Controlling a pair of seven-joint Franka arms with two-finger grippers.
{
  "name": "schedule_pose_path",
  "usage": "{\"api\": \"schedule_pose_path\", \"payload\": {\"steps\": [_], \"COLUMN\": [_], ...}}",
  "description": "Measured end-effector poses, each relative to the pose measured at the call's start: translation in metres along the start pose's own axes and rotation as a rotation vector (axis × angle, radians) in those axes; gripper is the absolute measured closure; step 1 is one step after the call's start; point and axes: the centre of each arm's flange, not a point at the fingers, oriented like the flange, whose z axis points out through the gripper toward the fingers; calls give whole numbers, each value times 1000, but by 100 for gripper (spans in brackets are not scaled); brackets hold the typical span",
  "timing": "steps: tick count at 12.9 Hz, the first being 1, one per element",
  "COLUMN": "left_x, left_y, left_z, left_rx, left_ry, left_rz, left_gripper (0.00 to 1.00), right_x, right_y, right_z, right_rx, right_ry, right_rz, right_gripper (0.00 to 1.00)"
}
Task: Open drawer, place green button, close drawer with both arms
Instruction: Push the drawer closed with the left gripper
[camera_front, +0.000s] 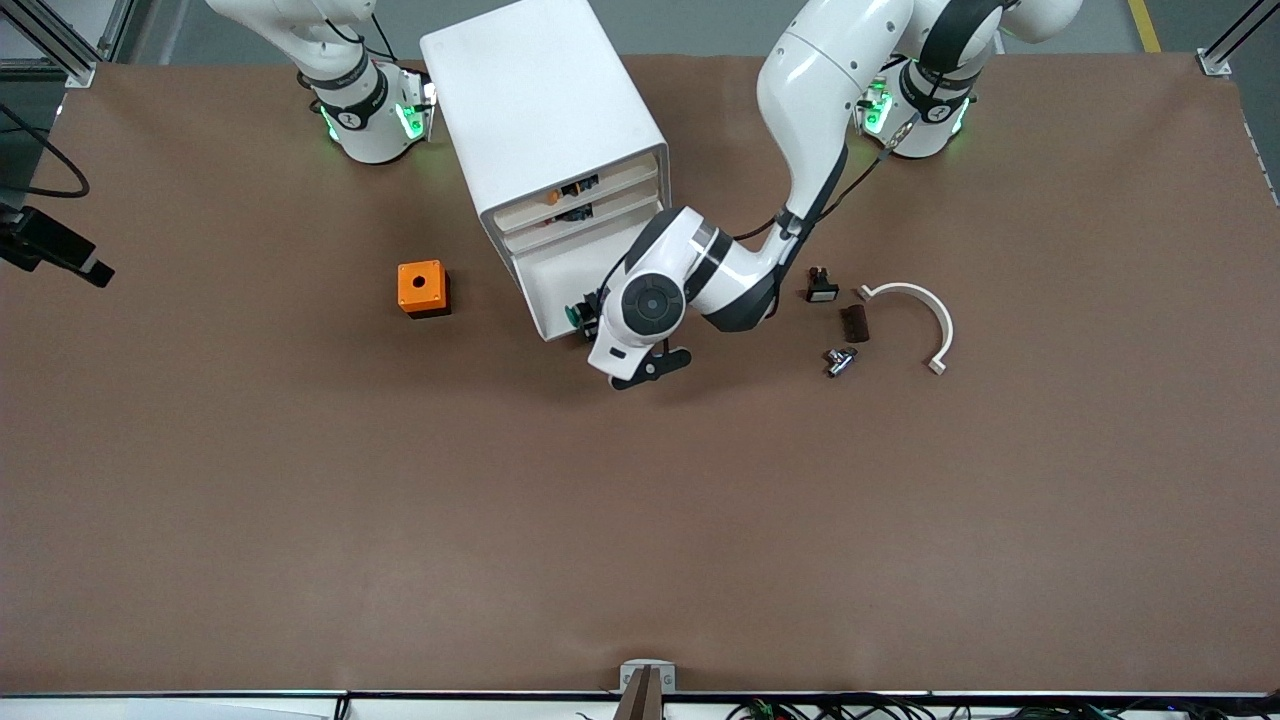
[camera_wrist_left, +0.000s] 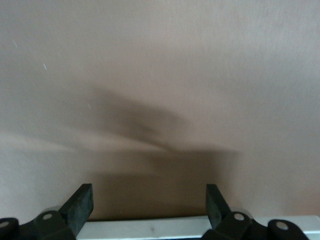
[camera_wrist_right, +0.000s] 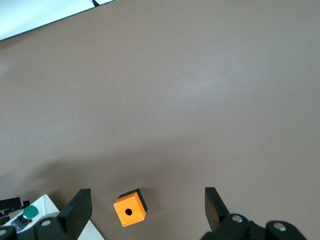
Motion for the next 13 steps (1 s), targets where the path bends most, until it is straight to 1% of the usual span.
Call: {"api": "schedule_pose_path", "payload": {"steps": [3, 6, 10, 11, 13], "left_x": [-29, -57, -82, -87, -91], "left_y": [7, 12, 16, 17, 18], "left_z": [18, 40, 52, 54, 57], "left_rx": [16, 43, 54, 55, 57], "left_ry": [-45, -79, -114, -120, -124], "left_rz": [-32, -35, -42, -47, -53], "left_gripper": [0, 0, 0, 0, 0], "right_x": [-5, -7, -5, -4, 2], "right_y": [-4, -6, -6, -3, 2], "right_z": [-9, -15, -24, -24, -23], "right_rx": [-2, -1, -2, -7, -37], "right_ry": [17, 29, 54, 62, 75], "right_rz": [-10, -19, -21, -19, -19], "right_gripper": [0, 0, 0, 0, 0]}}
